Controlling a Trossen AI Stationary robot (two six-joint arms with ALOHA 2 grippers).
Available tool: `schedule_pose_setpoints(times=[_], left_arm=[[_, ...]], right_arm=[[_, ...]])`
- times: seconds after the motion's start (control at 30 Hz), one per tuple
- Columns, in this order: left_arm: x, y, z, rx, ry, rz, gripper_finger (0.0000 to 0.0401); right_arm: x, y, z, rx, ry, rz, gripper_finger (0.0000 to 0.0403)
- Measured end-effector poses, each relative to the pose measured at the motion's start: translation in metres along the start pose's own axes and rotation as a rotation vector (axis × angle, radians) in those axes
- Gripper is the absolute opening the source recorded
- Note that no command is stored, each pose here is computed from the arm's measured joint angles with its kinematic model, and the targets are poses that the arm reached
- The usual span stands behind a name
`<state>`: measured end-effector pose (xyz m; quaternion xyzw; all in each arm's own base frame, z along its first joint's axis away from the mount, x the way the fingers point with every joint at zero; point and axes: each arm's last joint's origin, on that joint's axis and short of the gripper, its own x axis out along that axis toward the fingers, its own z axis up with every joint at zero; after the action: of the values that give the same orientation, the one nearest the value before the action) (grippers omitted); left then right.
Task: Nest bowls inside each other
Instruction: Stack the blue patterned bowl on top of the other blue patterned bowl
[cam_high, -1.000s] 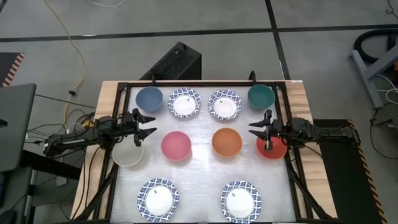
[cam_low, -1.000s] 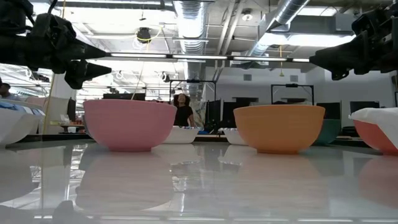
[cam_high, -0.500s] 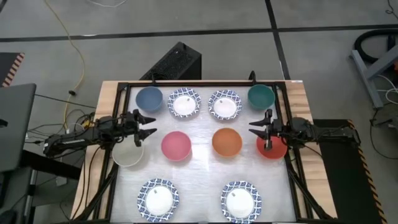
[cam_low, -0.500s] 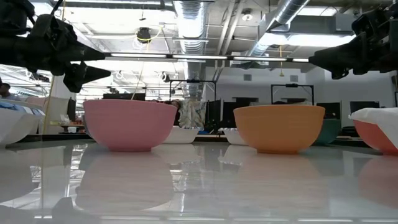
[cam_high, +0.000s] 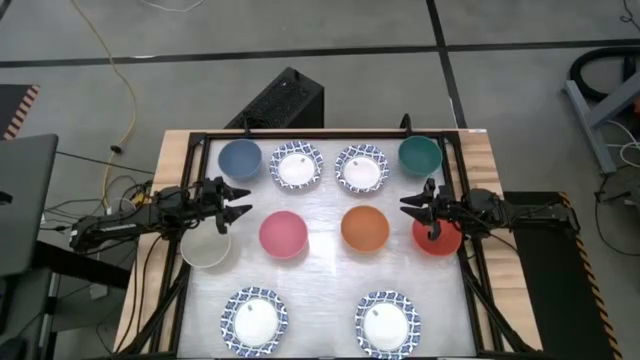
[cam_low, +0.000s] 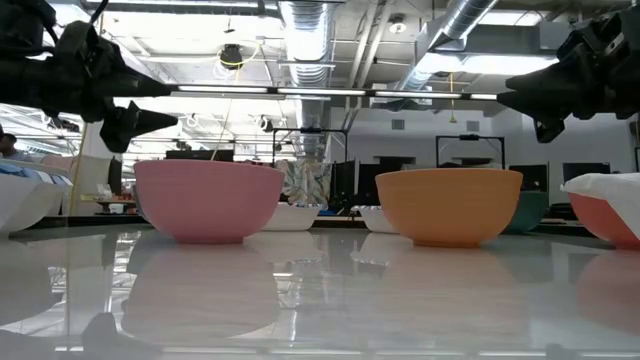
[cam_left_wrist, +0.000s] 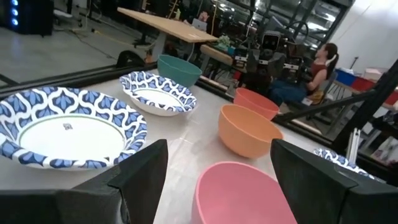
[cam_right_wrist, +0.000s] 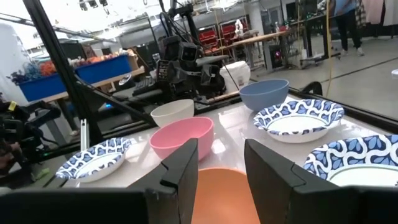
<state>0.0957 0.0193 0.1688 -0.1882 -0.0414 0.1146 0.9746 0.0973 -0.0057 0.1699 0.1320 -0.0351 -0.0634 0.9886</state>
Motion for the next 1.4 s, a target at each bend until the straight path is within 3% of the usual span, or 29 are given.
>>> schedule_pose_setpoints(times=[0.2, 0.43, 0.6, 0.7, 0.83, 0.97, 1.1, 1.23, 1.4], left_arm=[[0.000, 0.000, 0.000, -0.016, 0.000, 0.002, 0.0274], [0.000, 0.000, 0.000, 0.114, -0.006, 0.014, 0.0274], [0.000, 0.000, 0.001, -0.035, -0.010, 0.015, 0.0274], [0.000, 0.000, 0.003, -0.050, -0.046, 0.025, 0.0274], [-0.003, -0.008, 0.015, -0.081, -0.029, -0.079, 0.0274], [-0.010, -0.023, 0.046, -0.077, -0.065, -0.209, 0.0274], [-0.014, -0.036, 0.076, -0.084, 0.040, -0.216, 0.0274], [-0.011, -0.048, 0.105, -0.130, 0.261, -0.112, 0.0274], [0.003, -0.063, 0.136, -0.152, 0.557, -0.020, 0.0274]], right_arm=[[0.000, 0.000, 0.000, 0.000, -0.003, 0.000, 0.0152], [0.000, 0.000, 0.000, -0.002, 0.002, -0.004, 0.0152], [0.000, 0.000, 0.000, -0.001, -0.001, -0.003, 0.0152], [0.000, 0.002, 0.006, 0.008, -0.060, 0.016, 0.0152], [-0.002, 0.005, 0.020, 0.014, -0.183, 0.051, 0.0152], [-0.006, 0.010, 0.040, 0.016, -0.231, 0.064, 0.0152], [-0.009, 0.018, 0.066, -0.016, -0.269, 0.093, 0.0152], [-0.013, 0.029, 0.098, -0.039, -0.243, 0.149, 0.0152], [-0.011, 0.040, 0.130, -0.050, -0.059, 0.145, 0.0152]])
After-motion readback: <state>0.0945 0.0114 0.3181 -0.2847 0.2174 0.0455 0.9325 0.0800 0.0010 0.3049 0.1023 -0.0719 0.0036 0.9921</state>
